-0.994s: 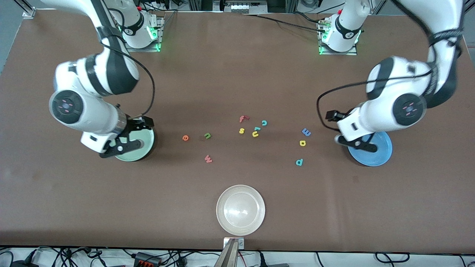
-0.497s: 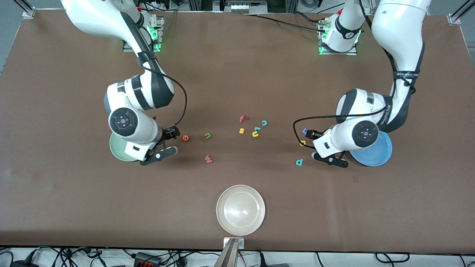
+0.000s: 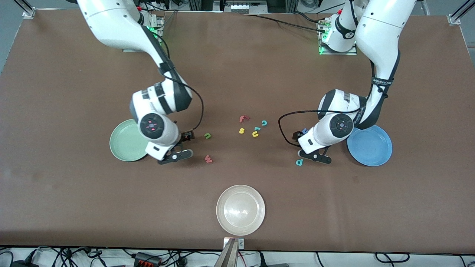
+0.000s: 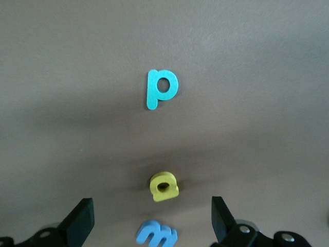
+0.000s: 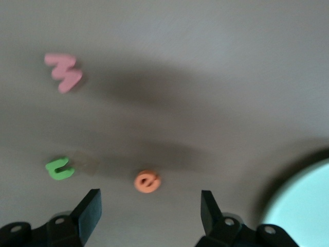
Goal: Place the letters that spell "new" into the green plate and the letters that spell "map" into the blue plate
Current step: 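Move the left gripper toward the yellow a while the right gripper reaches letters, then place the yellow a on the blue plate while the right gripper grasps the orange e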
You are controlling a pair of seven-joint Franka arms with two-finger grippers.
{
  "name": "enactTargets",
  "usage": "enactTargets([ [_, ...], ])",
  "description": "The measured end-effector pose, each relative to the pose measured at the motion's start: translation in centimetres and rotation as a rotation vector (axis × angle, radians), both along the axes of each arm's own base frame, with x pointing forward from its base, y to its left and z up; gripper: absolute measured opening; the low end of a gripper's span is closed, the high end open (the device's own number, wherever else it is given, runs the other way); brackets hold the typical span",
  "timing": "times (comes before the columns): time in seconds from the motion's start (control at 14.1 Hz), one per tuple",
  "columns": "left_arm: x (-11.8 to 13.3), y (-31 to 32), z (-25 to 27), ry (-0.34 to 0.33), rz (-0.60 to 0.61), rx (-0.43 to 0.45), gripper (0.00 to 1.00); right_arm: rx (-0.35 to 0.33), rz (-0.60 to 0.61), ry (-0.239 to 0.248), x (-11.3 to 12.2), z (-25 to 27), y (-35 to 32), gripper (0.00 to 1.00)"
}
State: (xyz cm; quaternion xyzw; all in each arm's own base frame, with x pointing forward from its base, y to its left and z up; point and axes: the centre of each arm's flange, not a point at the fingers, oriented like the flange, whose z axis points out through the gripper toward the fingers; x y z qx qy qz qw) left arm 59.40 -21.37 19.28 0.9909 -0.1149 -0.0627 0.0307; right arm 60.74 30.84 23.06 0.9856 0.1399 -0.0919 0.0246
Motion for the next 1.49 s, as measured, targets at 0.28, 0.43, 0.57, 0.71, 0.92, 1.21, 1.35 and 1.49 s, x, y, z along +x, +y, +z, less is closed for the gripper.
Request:
enactTargets([
  [0.28, -0.9, -1.4, -2.0, -0.007, -0.022, -0.003, 0.78, -0.042, -0.060, 0.047, -1.9, -3.0, 0.4, 0.84],
  [0.43, -1.0, -1.7, -2.1, -0.008, -0.028, -0.002, 0.56, -0.048, -0.120, 0.051, -1.6, -3.2, -0.6, 0.79],
  [0.57, -1.0, -1.6, -2.1, -0.010, -0.026, -0.001, 0.47, -0.020, -0.193, 0.061, -1.1, -3.2, -1.4, 0.74],
  [0.71, -0.8, -1.4, -2.0, -0.012, -0.023, 0.000, 0.29, 0.022, -0.251, 0.070, -0.5, -3.1, -2.3, 0.69],
  [0.92, -0.5, -0.5, -1.6, 0.005, -0.011, 0.013, 0.27, 0.033, -0.267, 0.070, -0.4, -3.1, -2.3, 0.67],
  [1.21, 1.6, 3.7, 4.6, 0.048, 0.024, 0.082, 0.27, 0.028, -0.266, 0.076, -0.8, -4.0, -2.0, 0.65],
  [1.35, 1.9, 6.7, 8.3, 0.065, 0.003, 0.166, 0.27, 0.024, -0.266, 0.078, -1.0, -5.1, -2.0, 0.64],
  [1.49, 2.0, 9.9, 9.6, 0.083, -0.007, 0.218, 0.27, 0.022, -0.271, 0.076, -1.1, -5.8, -1.9, 0.63],
])
